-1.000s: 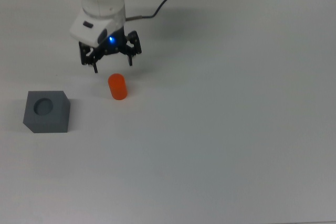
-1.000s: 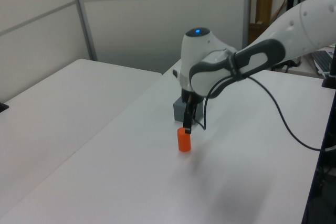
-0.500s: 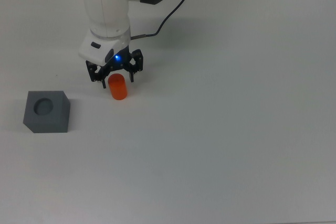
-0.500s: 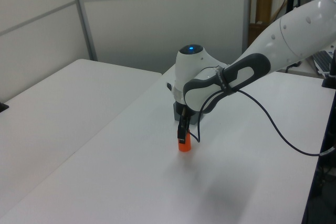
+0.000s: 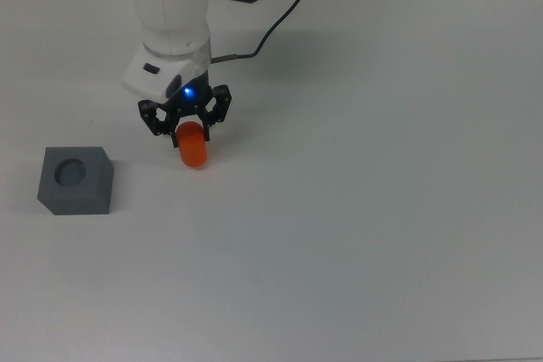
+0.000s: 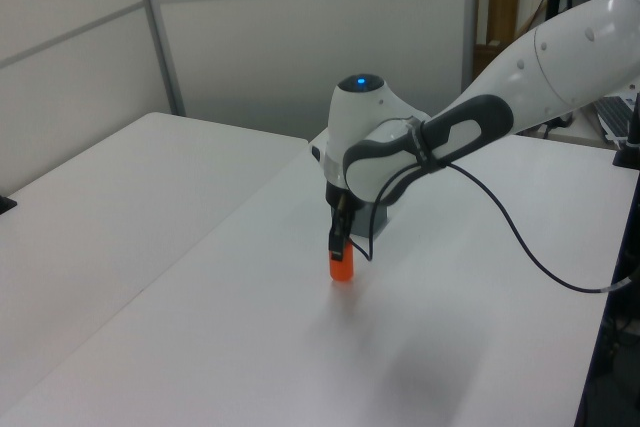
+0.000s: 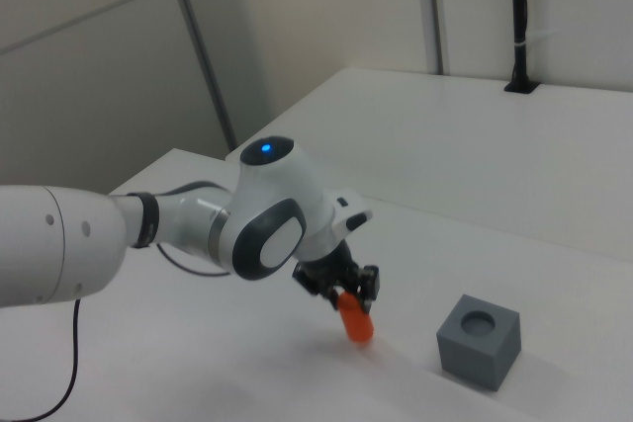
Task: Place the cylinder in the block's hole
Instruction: 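Lift the orange cylinder and carry it over the grey block, then lower the cylinder into the block's round hole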
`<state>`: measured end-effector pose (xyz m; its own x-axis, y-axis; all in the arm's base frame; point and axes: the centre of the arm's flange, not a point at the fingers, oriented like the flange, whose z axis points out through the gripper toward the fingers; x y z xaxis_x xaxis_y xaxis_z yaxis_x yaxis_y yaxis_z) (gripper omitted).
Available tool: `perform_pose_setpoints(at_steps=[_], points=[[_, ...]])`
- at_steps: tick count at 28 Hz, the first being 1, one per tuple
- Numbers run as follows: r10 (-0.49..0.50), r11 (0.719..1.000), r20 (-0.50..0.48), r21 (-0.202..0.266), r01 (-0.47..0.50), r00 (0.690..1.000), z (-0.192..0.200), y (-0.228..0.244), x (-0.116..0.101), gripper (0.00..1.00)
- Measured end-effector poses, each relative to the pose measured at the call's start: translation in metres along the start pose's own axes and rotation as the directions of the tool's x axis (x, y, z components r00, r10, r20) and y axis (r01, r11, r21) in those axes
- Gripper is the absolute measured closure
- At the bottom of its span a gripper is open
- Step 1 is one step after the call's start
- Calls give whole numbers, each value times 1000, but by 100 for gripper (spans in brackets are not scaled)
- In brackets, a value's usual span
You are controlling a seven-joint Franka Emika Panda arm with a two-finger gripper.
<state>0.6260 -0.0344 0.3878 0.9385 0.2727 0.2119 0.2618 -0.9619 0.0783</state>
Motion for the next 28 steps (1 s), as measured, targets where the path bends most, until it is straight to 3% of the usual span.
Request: perform_pose_setpoints(at_steps=[6, 13, 19, 28], points=[[107, 994, -113, -16, -109, 988, -54, 57, 19, 49], [212, 973, -180, -56, -225, 961, -94, 133, 7, 49], [256, 961, -151, -71, -268, 955, -75, 161, -8, 49], [267, 959, -107, -67, -275, 958, -40, 169, -10, 49]])
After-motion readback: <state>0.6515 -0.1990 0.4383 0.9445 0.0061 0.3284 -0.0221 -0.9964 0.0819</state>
